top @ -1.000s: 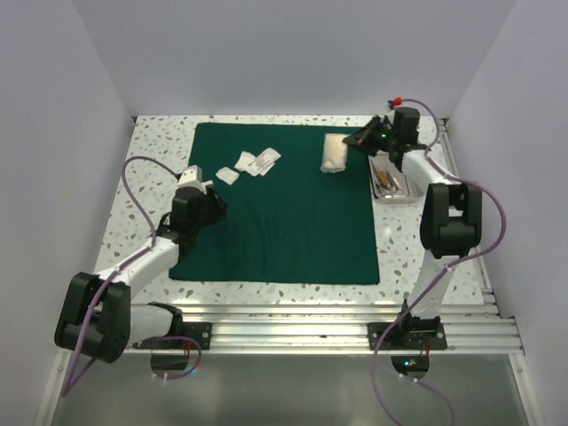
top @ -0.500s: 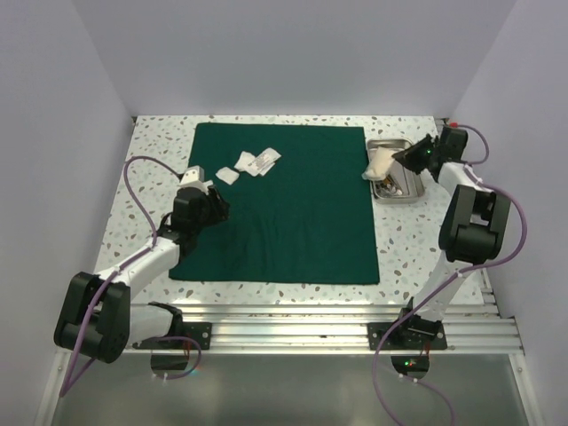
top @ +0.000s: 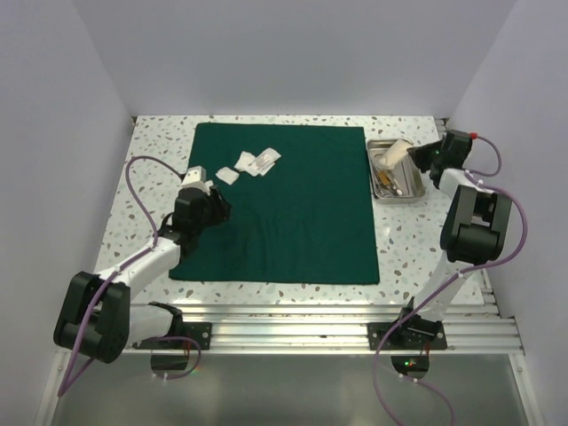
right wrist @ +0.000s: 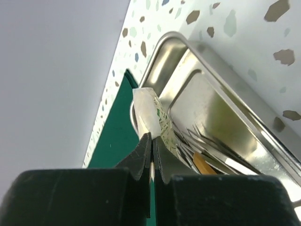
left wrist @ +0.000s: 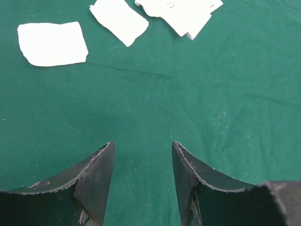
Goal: Prepare the surgical pack
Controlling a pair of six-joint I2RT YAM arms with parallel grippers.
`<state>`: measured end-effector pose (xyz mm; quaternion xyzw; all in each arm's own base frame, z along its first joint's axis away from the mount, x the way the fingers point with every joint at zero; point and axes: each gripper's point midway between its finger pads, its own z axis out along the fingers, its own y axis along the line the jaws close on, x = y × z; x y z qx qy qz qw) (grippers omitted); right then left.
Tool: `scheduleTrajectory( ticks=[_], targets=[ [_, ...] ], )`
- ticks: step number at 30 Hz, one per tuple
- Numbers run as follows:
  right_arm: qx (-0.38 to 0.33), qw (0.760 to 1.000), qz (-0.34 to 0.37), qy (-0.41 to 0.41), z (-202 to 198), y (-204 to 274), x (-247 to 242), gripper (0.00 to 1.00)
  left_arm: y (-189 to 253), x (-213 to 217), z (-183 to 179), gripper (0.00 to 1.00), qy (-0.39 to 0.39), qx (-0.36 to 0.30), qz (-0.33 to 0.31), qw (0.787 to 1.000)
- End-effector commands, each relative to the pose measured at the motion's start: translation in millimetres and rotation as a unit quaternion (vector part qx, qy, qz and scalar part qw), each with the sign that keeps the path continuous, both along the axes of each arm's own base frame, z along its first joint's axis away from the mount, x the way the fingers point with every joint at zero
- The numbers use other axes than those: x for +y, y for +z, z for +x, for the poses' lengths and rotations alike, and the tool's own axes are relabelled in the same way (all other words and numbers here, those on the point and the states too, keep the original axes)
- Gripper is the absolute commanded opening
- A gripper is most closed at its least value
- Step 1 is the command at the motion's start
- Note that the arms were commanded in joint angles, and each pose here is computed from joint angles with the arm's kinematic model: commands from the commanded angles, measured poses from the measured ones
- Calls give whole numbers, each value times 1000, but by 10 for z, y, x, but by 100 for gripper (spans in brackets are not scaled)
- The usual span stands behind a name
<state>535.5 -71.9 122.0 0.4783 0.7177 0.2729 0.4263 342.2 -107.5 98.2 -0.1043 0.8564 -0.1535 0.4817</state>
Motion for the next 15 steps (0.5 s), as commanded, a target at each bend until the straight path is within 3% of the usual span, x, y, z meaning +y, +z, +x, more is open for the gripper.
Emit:
scheduleTrajectory(
  ticks=[1, 12, 14, 15],
  targets=[
    [-51, 997, -10, -57, 215, 338, -218, 0, 77, -21, 70, 56, -7, -28, 7, 1000],
    [-38, 998, -5, -45, 300, 14, -107, 0, 56, 15, 79, 56, 4, -26, 15, 1000],
    [-24, 998, -12, -50, 247, -35, -113, 30, 51, 15, 79, 56, 5, -25, 16, 1000],
    [-20, 998, -21, -57, 224, -40, -128, 39, 46, 18, 80, 56, 5, -25, 17, 1000]
  ],
)
